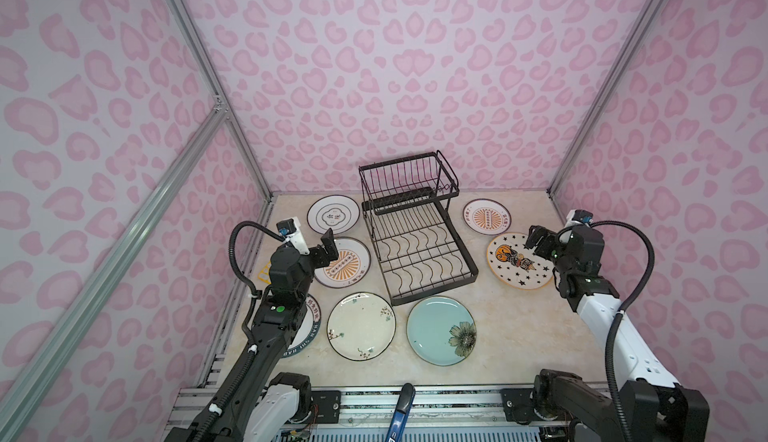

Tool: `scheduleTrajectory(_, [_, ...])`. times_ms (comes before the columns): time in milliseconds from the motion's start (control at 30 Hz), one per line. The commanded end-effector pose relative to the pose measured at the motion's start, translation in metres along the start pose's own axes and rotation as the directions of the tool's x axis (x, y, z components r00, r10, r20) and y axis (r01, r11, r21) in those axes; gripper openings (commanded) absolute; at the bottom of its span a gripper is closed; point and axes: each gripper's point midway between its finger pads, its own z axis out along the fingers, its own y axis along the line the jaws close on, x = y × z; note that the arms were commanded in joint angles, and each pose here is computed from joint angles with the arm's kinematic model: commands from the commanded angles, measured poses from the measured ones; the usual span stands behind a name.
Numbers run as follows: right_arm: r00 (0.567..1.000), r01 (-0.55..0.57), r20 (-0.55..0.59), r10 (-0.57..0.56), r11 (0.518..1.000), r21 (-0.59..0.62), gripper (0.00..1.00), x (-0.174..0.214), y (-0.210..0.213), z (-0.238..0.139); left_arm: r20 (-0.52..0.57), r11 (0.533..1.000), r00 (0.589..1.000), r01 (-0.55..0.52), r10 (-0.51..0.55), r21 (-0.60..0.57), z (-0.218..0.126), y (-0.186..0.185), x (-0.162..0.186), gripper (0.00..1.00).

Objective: Load the plates into the dish rack
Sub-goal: 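Reach the right gripper to the star-print plate's edge and grasp it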

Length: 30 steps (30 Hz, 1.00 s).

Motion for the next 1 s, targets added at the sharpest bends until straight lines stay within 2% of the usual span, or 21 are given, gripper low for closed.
scheduleTrajectory(0, [0.985, -0.107, -0.142, 0.099, 0.993, -0.048, 0.99, 0.023, -0.007, -0.001, -0.023, 0.998, 0.999, 0.034, -0.035, -0.047, -0.005, 0.002, 0.003, 0.98])
scheduleTrajectory(133, [0.953, -0.237, -0.197, 0.228, 0.971, -0.021, 0.99, 0.032, -0.033, 0.001, -0.03, 0.996, 0.997, 0.063, -0.065, -0.056, -0.007, -0.001, 0.009, 0.98])
scheduleTrajectory(333, [0.853, -0.446, -0.308, 0.421, 0.895, -0.013, 0.99, 0.065, -0.047, 0.009, -0.08, 0.996, 0.993, 0.086, -0.087, -0.016, 0.001, -0.016, 0.018, 0.98])
scheduleTrajectory(467, [0.778, -0.511, -0.411, 0.474, 0.859, 0.025, 0.99, 0.095, -0.049, 0.005, -0.094, 0.997, 0.993, 0.075, -0.076, -0.006, 0.003, -0.025, 0.016, 0.98])
scheduleTrajectory(567, [0.739, -0.545, -0.438, 0.512, 0.836, 0.058, 1.0, 0.116, -0.051, 0.001, -0.085, 0.997, 0.993, 0.078, -0.077, 0.003, 0.002, -0.029, 0.011, 0.98])
scheduleTrajectory(967, [0.695, -0.587, -0.428, 0.577, 0.8, 0.123, 0.92, 0.152, -0.066, -0.003, -0.099, 0.998, 0.993, 0.067, -0.066, 0.011, 0.004, -0.033, 0.011, 0.98])
